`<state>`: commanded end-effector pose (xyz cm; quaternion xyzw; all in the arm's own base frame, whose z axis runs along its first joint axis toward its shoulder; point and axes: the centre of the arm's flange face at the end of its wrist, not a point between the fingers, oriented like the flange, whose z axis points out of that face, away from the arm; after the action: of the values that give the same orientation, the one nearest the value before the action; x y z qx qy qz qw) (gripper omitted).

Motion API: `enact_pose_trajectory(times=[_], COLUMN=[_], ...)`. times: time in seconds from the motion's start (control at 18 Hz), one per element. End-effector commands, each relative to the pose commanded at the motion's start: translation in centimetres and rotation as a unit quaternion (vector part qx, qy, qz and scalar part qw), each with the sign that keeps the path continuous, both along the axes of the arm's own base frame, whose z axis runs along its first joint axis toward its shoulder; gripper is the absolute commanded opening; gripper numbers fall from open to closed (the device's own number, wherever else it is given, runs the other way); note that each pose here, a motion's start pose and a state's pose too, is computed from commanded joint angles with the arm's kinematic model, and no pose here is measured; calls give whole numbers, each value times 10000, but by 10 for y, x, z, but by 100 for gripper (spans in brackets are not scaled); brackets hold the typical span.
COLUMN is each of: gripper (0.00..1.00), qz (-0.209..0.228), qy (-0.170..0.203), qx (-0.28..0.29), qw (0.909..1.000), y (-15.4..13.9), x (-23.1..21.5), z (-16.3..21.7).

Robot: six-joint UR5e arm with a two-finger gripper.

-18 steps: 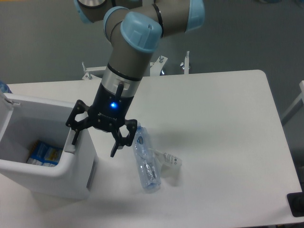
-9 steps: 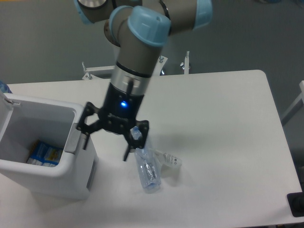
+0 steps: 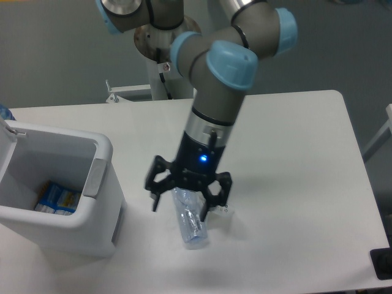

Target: Open the trash can

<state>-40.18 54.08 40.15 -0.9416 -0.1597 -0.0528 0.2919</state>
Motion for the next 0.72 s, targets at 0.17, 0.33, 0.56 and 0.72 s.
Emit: enact_pose_trajectory(times=[0.17, 0.33, 0.56, 0.72], gripper=[100, 100, 100, 100], qz=[-1, 186, -122, -404], qy=[289, 534, 1045, 1192], qx=[-358, -818, -1423, -1771], qw=[9989, 9950, 9842, 9761], y=[-6, -10, -19, -22], x=[-11, -26, -34, -37], z=[-12, -26, -38, -45])
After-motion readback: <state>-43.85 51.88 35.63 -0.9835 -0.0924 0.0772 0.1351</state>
